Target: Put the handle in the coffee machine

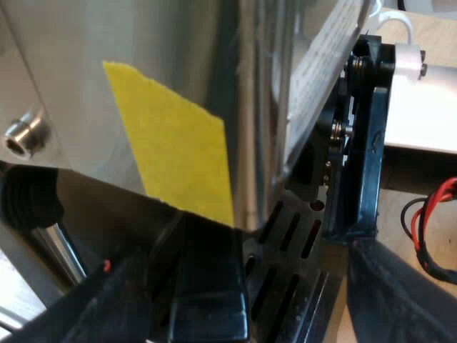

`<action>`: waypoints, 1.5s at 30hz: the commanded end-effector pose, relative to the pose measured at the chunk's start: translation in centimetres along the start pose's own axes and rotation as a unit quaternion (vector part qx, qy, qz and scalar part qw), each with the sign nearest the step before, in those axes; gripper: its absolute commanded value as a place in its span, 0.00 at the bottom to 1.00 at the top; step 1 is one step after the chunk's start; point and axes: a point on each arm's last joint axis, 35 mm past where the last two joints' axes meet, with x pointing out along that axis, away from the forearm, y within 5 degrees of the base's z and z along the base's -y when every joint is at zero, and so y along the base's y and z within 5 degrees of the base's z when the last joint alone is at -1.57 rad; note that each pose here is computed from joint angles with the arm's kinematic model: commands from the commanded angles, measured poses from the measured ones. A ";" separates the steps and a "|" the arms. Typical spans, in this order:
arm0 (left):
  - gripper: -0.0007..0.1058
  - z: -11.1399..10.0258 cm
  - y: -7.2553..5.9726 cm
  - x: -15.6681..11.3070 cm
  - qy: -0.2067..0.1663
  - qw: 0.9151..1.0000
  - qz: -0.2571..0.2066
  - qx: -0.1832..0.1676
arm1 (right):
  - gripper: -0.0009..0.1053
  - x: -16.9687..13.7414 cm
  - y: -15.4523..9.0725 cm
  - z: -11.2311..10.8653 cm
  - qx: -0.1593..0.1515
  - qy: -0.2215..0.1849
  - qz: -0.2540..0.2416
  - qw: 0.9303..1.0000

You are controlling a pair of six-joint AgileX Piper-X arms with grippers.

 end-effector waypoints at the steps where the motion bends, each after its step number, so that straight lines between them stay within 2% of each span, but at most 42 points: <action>1: 0.58 0.7 -0.3 -0.2 -0.008 1.000 -0.003 0.012 | 0.17 0.4 -1.2 3.3 0.050 -0.045 -0.024 0.997; 6: 0.58 1.4 -1.0 -0.8 -0.013 0.999 0.006 0.030 | 0.17 0.3 -1.2 3.4 0.058 -0.050 -0.022 0.997; 10: 0.58 2.3 -2.1 -1.5 -0.023 0.998 0.013 0.053 | 0.17 0.4 -1.3 3.9 0.073 -0.069 -0.015 0.995; 14: 0.58 2.7 -2.5 -1.8 -0.026 0.998 0.016 0.061 | 0.17 0.5 -1.2 4.5 0.083 -0.082 -0.005 0.993; 17: 0.58 2.4 -2.1 -2.4 -0.028 0.998 0.031 0.040 | 0.17 0.8 -1.1 5.1 0.113 -0.088 -0.006 0.990; 21: 0.58 2.2 -1.5 -4.0 -0.048 0.998 0.045 0.019 | 0.17 0.9 -1.1 5.4 0.116 -0.092 -0.007 0.989; 25: 0.58 2.6 -0.9 -5.7 -0.059 0.995 0.076 0.019 | 0.17 0.9 -1.1 5.4 0.116 -0.092 -0.006 0.989; 30: 0.58 3.6 -0.6 -6.1 -0.047 0.993 0.104 0.029 | 0.17 0.9 -1.1 5.4 0.116 -0.091 -0.009 0.989; 33: 0.58 4.1 0.0 -6.3 -0.036 0.991 0.131 0.008 | 0.17 0.9 -1.1 5.4 0.116 -0.091 -0.009 0.989; 35: 0.58 4.3 0.9 -6.1 -0.010 0.985 0.170 -0.009 | 0.17 0.9 -1.1 5.4 0.116 -0.091 -0.009 0.989; 39: 0.58 4.9 1.7 -5.4 0.015 0.981 0.191 -0.009 | 0.17 0.9 -1.1 5.4 0.116 -0.091 -0.009 0.989; 41: 0.54 5.7 2.0 -4.7 0.025 0.982 0.188 -0.006 | 0.17 0.9 -1.1 5.4 0.116 -0.091 -0.009 0.989; 44: 0.43 6.3 2.2 -3.8 0.052 0.978 0.202 -0.006 | 0.17 0.9 -1.1 5.4 0.116 -0.091 -0.009 0.989; 45: 0.42 6.3 2.2 -3.8 0.054 0.977 0.204 -0.006 | 0.17 0.9 -1.1 5.4 0.116 -0.091 -0.009 0.989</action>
